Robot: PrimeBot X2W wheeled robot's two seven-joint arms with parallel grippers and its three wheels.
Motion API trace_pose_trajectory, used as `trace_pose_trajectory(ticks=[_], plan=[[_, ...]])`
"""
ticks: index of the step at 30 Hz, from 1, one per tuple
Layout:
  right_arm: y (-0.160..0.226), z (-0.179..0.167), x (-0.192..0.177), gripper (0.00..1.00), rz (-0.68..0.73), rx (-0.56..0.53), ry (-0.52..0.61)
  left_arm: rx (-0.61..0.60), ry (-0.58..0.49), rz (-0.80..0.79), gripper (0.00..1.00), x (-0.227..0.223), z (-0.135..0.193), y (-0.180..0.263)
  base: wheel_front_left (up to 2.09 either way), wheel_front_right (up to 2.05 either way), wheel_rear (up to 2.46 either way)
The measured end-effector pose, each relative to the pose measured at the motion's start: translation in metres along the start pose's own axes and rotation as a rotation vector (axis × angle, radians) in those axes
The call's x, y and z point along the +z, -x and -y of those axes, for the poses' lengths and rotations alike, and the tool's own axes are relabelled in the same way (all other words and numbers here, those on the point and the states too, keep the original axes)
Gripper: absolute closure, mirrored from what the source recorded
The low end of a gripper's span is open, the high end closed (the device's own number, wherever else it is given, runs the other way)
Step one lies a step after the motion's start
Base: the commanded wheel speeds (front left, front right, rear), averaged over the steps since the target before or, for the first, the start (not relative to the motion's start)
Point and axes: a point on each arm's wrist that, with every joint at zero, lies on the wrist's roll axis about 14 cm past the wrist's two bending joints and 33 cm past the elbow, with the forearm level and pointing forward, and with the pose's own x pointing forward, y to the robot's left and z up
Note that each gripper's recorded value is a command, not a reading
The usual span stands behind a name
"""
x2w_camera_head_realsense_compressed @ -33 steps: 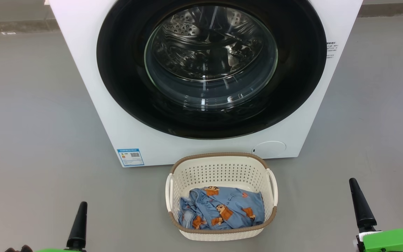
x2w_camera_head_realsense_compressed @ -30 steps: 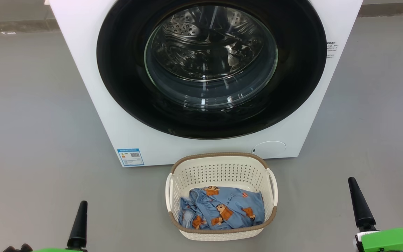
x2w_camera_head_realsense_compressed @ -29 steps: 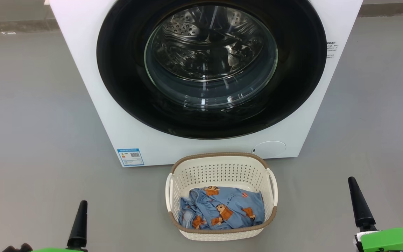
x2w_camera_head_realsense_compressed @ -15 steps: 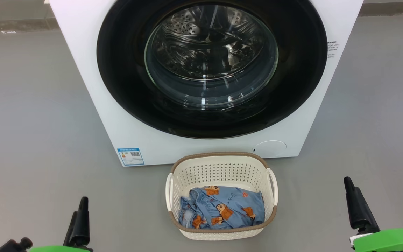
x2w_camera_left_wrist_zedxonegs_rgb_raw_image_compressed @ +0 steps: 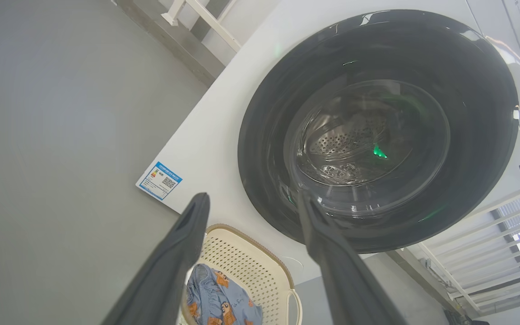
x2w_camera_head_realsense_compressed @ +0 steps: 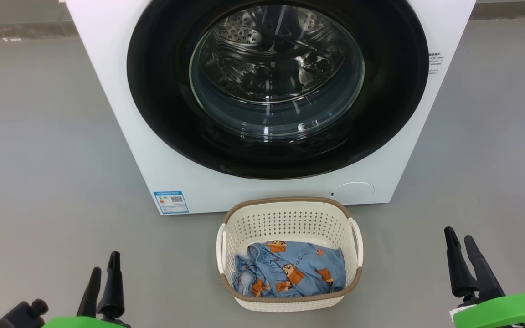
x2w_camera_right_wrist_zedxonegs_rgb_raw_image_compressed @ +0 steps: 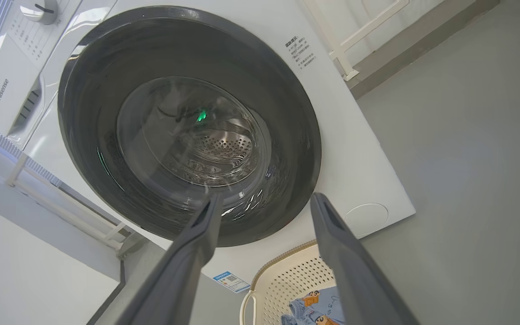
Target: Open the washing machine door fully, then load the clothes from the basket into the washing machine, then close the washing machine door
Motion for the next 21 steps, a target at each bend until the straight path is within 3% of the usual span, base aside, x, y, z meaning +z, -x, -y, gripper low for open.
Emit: trace_pose_trajectory(ticks=[21], plan=[[0.004, -0.007, 0.001, 0.00, 0.006, 0.063, 0.312, -0.080, -0.276, 0.034, 0.00, 0.008, 0.016, -0.001, 0.00, 0.00, 0.00]])
